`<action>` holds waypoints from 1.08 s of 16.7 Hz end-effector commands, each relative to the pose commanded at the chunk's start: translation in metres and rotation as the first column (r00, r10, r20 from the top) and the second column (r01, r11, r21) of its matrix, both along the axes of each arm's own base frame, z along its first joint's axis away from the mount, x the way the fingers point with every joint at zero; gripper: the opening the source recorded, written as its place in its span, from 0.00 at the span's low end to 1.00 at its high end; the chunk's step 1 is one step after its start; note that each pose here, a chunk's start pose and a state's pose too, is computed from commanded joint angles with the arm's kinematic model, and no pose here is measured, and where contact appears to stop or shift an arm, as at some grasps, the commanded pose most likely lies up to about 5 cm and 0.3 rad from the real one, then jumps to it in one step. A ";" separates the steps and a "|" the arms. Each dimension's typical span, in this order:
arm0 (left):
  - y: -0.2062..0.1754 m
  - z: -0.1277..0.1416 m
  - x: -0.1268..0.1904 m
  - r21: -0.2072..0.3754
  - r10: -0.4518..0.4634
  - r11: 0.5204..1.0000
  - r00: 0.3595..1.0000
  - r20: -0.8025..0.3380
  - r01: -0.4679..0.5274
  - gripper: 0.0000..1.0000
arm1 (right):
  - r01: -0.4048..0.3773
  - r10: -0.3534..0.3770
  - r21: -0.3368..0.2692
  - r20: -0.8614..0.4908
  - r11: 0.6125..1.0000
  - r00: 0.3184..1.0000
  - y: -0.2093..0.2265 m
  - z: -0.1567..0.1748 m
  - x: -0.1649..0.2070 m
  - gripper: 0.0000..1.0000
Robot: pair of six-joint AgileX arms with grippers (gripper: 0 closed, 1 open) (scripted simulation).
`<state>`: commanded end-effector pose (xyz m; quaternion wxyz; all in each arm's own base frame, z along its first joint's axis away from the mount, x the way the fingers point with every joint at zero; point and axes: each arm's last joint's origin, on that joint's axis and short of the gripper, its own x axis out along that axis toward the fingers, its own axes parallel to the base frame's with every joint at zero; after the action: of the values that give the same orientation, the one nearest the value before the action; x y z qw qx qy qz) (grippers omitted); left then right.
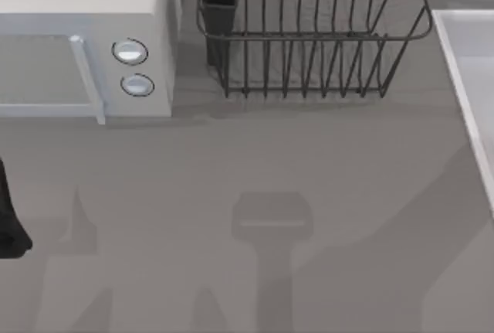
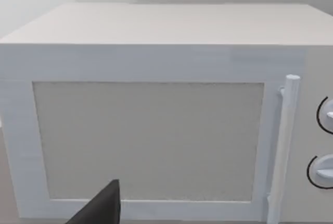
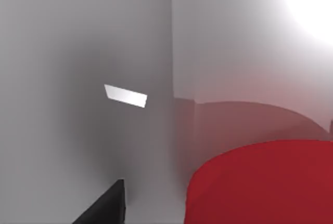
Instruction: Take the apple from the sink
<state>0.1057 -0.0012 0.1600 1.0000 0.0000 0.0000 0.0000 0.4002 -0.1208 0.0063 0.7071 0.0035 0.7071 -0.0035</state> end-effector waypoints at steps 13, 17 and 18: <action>0.000 0.000 0.000 0.000 0.000 1.000 1.000 0.000 0.000 1.00 | 0.000 0.000 0.000 0.000 1.000 1.000 0.000 0.000 0.000 0.10; 0.000 0.000 0.000 0.000 0.000 1.000 1.000 0.000 0.000 1.00 | 0.000 0.000 0.000 0.000 1.000 1.000 0.000 0.000 0.000 0.00; 0.000 0.000 0.000 0.000 0.000 1.000 1.000 0.000 0.000 1.00 | 0.000 0.000 0.000 0.000 1.000 1.000 0.000 0.000 0.000 0.00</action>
<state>0.1057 -0.0012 0.1600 1.0000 0.0000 0.0000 0.0000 0.4002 -0.1208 0.0063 0.7071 0.0035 0.7071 -0.0035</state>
